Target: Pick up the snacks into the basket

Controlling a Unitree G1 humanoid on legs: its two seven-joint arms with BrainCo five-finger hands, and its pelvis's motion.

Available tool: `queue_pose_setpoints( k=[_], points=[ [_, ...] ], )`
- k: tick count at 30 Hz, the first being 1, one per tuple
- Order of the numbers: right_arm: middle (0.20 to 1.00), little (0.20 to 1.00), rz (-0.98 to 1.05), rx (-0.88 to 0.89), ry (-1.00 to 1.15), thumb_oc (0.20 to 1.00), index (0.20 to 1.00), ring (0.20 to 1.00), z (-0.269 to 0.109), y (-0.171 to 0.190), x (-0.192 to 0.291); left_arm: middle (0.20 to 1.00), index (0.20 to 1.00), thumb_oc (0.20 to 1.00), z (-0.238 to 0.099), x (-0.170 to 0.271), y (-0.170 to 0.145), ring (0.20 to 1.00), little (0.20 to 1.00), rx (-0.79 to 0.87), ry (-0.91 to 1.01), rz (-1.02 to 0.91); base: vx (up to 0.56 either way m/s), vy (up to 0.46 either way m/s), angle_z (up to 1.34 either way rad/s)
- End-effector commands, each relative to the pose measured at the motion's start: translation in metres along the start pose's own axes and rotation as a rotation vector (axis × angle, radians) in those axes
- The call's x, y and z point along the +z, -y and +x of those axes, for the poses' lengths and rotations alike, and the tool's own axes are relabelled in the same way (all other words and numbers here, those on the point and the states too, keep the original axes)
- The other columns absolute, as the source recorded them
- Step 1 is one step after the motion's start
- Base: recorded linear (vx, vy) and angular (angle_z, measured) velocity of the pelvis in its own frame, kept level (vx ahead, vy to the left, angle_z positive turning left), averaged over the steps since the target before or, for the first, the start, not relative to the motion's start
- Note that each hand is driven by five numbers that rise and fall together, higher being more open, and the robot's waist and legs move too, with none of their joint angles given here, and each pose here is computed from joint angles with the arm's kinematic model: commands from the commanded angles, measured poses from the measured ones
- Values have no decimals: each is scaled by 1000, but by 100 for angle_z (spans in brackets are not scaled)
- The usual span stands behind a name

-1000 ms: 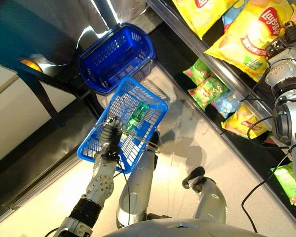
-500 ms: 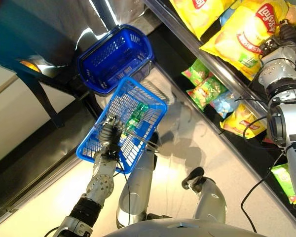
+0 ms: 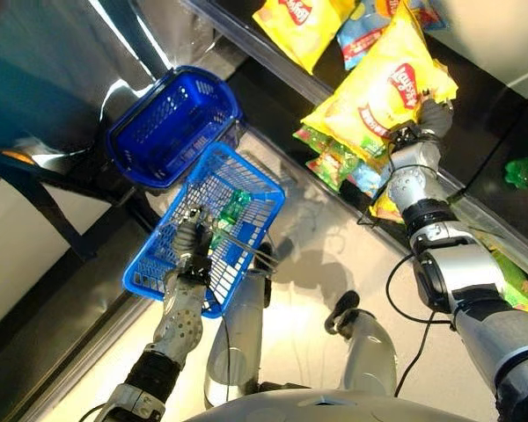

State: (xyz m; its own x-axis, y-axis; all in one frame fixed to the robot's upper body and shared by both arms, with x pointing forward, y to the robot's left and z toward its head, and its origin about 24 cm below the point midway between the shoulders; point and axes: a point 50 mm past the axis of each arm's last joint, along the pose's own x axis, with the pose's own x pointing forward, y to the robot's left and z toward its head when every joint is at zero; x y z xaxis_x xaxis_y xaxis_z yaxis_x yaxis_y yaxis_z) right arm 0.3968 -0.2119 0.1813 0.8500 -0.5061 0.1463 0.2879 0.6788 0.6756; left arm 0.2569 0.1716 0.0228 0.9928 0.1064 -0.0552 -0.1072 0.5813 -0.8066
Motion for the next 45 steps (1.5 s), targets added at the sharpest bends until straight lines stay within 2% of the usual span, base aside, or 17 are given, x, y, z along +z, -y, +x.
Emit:
queue_pose_setpoints(
  k=[1,11,17,20,27,28,33,34,42,45],
  points=[
    [200,200,87,129,196,200,200,200,-1,-28,39,200,200,200,6,23,54,200,200,-268,173,-56,-68,54,-10],
    [200,200,318,271,105,200,200,200,-60,-15,-3,200,200,200,6,22,52,200,200,-243,187,-84,1,11,-5],
    [200,200,386,356,86,200,200,200,-86,-12,-8,200,200,200,4,20,48,200,200,-216,189,-98,22,5,-6],
    [200,200,360,401,71,200,200,200,-92,-12,-9,200,200,200,3,21,47,200,200,-219,189,-92,19,1,-8],
    [200,200,22,528,17,200,200,200,-101,-16,-30,200,200,200,-1,23,58,200,200,-310,184,-63,4,-4,-2],
    [200,200,22,528,17,200,200,200,-101,-16,-30,200,200,200,-1,23,58,200,200,-310,184,-62,0,0,0],
    [200,200,-173,603,34,200,200,200,-102,-28,-40,200,200,200,-4,24,69,200,200,-384,176,-62,0,0,0],
    [200,200,-265,647,63,200,200,200,-104,-39,-43,200,200,200,-8,25,78,200,200,-440,168,-78,0,0,0],
    [200,200,-419,744,165,200,200,200,-107,-72,-43,200,200,200,-30,39,112,200,200,-659,155,-155,-11,-21,9],
    [200,200,-460,762,192,200,200,200,-107,-80,-43,200,200,200,-34,42,117,200,200,-695,150,-175,-9,-16,8]
  ],
)
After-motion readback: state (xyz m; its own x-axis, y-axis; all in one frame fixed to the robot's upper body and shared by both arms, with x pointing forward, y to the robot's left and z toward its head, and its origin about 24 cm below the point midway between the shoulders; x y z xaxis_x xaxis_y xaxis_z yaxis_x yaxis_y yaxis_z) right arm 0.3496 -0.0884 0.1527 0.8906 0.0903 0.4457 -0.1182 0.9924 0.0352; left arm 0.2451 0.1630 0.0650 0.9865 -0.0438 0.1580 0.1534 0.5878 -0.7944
